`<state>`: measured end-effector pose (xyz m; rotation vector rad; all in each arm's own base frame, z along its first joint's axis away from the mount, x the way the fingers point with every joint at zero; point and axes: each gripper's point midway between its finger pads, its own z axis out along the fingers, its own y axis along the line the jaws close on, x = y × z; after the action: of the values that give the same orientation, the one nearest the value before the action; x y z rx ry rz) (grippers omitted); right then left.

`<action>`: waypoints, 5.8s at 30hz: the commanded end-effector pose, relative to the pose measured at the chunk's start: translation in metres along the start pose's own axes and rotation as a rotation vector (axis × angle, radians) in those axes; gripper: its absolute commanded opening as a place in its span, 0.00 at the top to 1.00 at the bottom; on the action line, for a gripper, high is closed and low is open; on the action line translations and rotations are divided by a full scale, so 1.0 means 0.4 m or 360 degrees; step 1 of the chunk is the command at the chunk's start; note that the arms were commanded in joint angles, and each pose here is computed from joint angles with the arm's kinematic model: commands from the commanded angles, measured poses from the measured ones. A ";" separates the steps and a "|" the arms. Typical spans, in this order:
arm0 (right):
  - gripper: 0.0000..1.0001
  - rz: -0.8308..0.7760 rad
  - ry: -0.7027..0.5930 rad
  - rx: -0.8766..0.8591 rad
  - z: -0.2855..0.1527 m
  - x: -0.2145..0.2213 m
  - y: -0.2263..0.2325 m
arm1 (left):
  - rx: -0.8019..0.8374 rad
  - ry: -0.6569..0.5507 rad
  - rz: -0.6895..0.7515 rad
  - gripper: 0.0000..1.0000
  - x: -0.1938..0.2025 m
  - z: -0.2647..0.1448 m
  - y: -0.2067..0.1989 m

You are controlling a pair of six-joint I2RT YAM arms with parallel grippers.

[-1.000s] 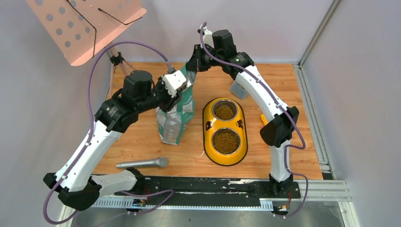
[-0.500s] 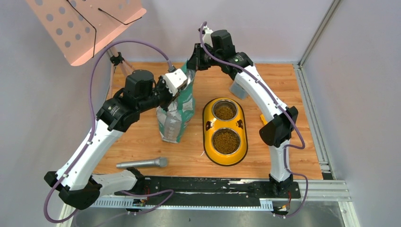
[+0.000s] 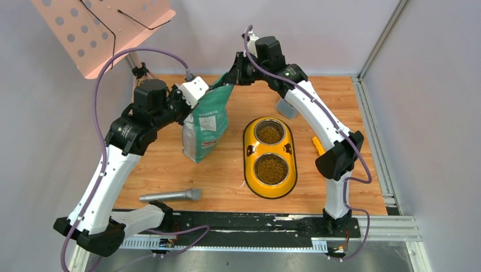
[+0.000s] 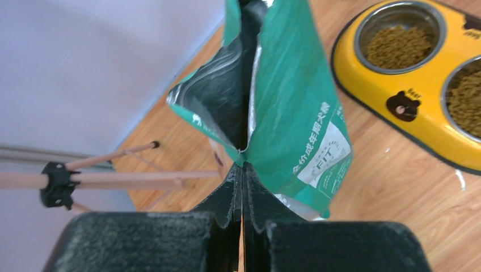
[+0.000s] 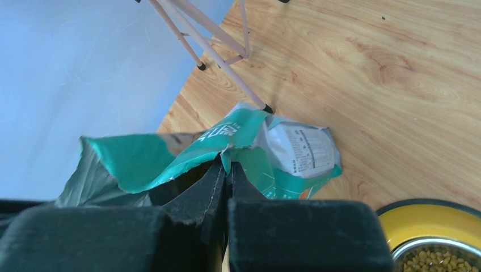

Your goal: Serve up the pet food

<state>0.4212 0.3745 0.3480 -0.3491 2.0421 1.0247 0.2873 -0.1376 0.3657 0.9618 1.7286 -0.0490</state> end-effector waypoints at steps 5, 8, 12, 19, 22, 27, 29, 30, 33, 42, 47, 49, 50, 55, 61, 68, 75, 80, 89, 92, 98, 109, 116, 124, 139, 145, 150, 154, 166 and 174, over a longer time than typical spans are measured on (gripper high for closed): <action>0.81 -0.0013 -0.0326 -0.0212 -0.218 -0.157 0.157 | -0.0225 -0.0139 0.0158 1.00 -0.038 -0.121 0.080; 0.58 -0.0163 -0.0276 -0.0449 -0.260 -0.161 0.191 | -0.0160 -0.0171 0.0175 1.00 -0.033 -0.126 0.054; 0.39 -0.0228 -0.0256 -0.0693 -0.323 -0.199 0.159 | -0.0168 -0.0193 0.0120 1.00 -0.038 -0.119 0.054; 0.37 -0.0686 -0.0034 -0.1180 -0.385 -0.122 0.082 | 0.0028 -0.0299 0.0093 0.34 -0.063 -0.118 -0.005; 0.37 -0.0698 -0.0041 -0.1152 -0.377 -0.121 0.027 | 0.0148 -0.0262 0.0036 0.28 -0.057 -0.097 -0.035; 0.37 -0.0674 -0.0029 -0.1154 -0.365 -0.107 0.034 | 0.0020 -0.0243 0.0000 0.27 -0.045 -0.027 0.006; 0.37 -0.0662 -0.0020 -0.1152 -0.357 -0.097 0.037 | -0.0017 -0.0214 0.0009 0.29 -0.032 0.002 0.017; 0.37 -0.0636 -0.0010 -0.1143 -0.350 -0.092 0.032 | -0.0012 -0.0195 0.0010 0.29 -0.024 0.019 0.017; 0.37 -0.0576 0.0020 -0.1122 -0.330 -0.072 0.009 | 0.0005 -0.0222 -0.0004 0.38 -0.032 0.049 0.016; 0.37 -0.0594 0.0093 -0.1190 -0.304 -0.012 -0.026 | -0.0074 -0.0233 0.0049 0.91 -0.028 0.058 0.038; 0.32 -0.0874 0.0012 -0.1257 -0.280 -0.006 -0.013 | -0.0041 -0.0271 0.0225 1.00 -0.041 0.004 0.040; 0.30 -0.1011 -0.0042 -0.1231 -0.252 -0.006 -0.019 | -0.0031 -0.0297 0.0277 1.00 -0.052 -0.020 0.044; 0.29 -0.1073 -0.0061 -0.1237 -0.237 -0.003 -0.020 | -0.0028 -0.0291 0.0305 1.00 -0.050 -0.028 0.046; 0.29 -0.1246 -0.0119 -0.1300 -0.137 0.007 -0.006 | -0.0021 -0.0289 0.0360 1.00 -0.057 -0.053 0.055; 0.29 -0.1269 -0.0252 -0.1294 -0.042 -0.041 0.035 | -0.0071 -0.0272 0.0329 1.00 -0.048 -0.064 0.070; 0.31 -0.1260 -0.0261 -0.1329 0.001 -0.029 0.030 | -0.0125 -0.0232 0.0292 1.00 -0.028 -0.068 0.092; 0.46 -0.1240 -0.0184 -0.1556 -0.061 -0.003 0.091 | -0.0155 -0.0215 0.0288 1.00 -0.027 -0.065 0.108; 0.65 -0.1181 -0.0132 -0.1581 -0.055 0.020 0.104 | -0.0226 -0.0184 0.0289 1.00 -0.018 -0.053 0.136; 1.00 -0.1161 -0.0168 -0.1528 -0.079 -0.004 0.124 | -0.0344 -0.0183 0.0258 1.00 -0.018 -0.063 0.195; 1.00 -0.1142 -0.0165 -0.1531 -0.148 -0.031 0.150 | -0.0351 -0.0155 0.0248 1.00 -0.012 -0.092 0.219; 1.00 -0.1076 -0.0059 -0.1599 -0.294 -0.045 0.192 | -0.0102 -0.0172 0.0084 1.00 -0.015 -0.158 0.226; 1.00 -0.0998 0.0001 -0.1581 -0.373 0.009 0.211 | 0.0312 -0.0274 -0.0093 1.00 -0.049 -0.185 0.099; 1.00 -0.0916 0.0040 -0.1527 -0.342 0.061 0.191 | 0.0351 -0.0354 -0.0265 0.92 -0.014 -0.145 0.061; 0.55 -0.0800 0.0124 -0.1514 -0.284 0.110 0.188 | 0.0421 -0.0376 -0.0434 0.83 0.014 -0.117 0.028; 0.48 -0.0815 0.0206 -0.1655 -0.172 0.157 0.259 | 0.0506 -0.0414 -0.0497 0.77 -0.012 -0.103 0.003; 0.54 -0.0774 0.0248 -0.1659 -0.168 0.181 0.249 | 0.0516 -0.0399 -0.0533 0.55 -0.013 -0.089 -0.014; 0.74 -0.0789 0.0257 -0.1696 -0.175 0.184 0.259 | 0.0601 -0.0390 -0.0516 0.39 -0.019 -0.067 -0.042; 0.83 -0.0794 0.0251 -0.1690 -0.174 0.183 0.260 | 0.0726 -0.0398 -0.0516 0.39 -0.034 -0.052 -0.074; 0.93 -0.0845 0.0195 -0.1628 -0.182 0.171 0.264 | 0.0874 -0.0362 -0.0503 0.95 -0.043 -0.029 -0.111; 0.53 -0.0860 0.0237 -0.1693 -0.146 0.204 0.304 | 0.0870 -0.0373 -0.0461 1.00 -0.045 -0.031 -0.114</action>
<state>0.2845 0.3953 0.3625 -1.3914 1.3007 1.6760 0.2550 -0.1673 0.3540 0.9820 1.7133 -0.8359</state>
